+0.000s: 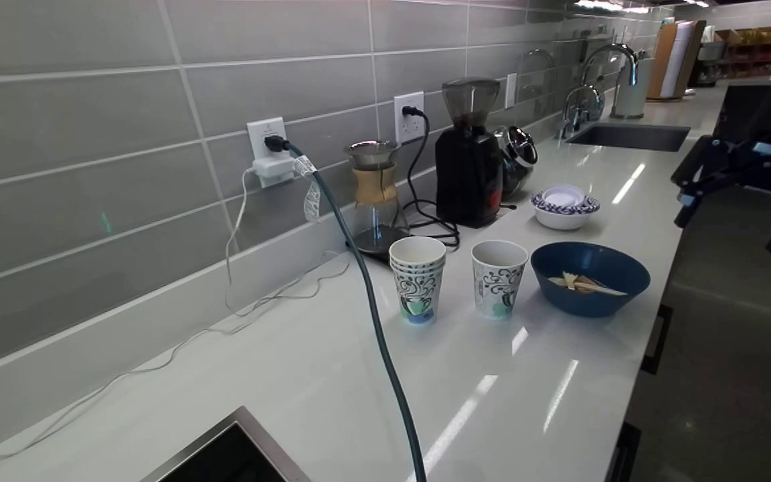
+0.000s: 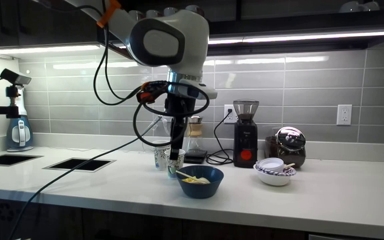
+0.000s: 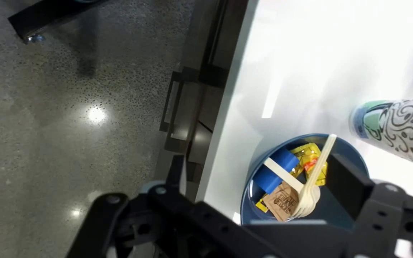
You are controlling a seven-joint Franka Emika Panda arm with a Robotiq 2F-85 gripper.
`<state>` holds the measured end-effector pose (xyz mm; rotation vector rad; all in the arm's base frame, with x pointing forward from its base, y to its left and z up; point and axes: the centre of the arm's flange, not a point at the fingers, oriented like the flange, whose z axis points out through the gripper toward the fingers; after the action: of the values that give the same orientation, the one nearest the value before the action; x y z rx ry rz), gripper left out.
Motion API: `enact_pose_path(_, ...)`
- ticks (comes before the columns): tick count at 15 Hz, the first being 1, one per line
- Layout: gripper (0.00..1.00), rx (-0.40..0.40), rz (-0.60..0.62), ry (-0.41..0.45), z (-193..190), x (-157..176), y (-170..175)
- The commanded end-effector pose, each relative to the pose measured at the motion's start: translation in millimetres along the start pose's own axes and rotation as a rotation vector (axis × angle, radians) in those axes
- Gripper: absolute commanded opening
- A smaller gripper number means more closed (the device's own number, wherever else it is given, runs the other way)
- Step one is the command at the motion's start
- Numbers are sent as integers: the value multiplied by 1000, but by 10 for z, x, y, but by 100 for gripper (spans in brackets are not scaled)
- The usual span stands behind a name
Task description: Remove the white fork from the dark blue bowl and put it on the right side of the counter.
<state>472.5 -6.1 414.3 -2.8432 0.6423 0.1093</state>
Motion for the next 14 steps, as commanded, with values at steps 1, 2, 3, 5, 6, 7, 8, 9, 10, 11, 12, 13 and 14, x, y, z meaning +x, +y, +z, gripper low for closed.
enact_pose_path(1, 100, 46, 105, -29, 255, 380, -456)
enact_pose_path(2, 100, 47, 122, -41, 329, 438, -554)
enact_pose_path(3, 100, 41, 134, -41, 405, 495, -650)
enact_pose_path(5, 100, 25, 155, -38, 573, 613, -810)
enact_pose_path(6, 100, 20, 168, -40, 658, 671, -869)
enact_pose_path(7, 100, 17, 182, -41, 748, 731, -924)
enact_pose_path(8, 100, 15, 190, -56, 842, 768, -976)
enact_pose_path(9, 100, 8, 194, -58, 939, 799, -1017)
enact_pose_path(10, 100, 1, 197, -59, 1009, 836, -1051)
enact_pose_path(11, 100, -1, 205, -65, 1070, 878, -1077)
enact_pose_path(12, 94, -3, 212, -71, 1131, 917, -1095)
enact_pose_path(13, 90, -4, 218, -76, 1184, 952, -1110)
enact_pose_path(14, 85, -7, 224, -74, 1226, 984, -1126)
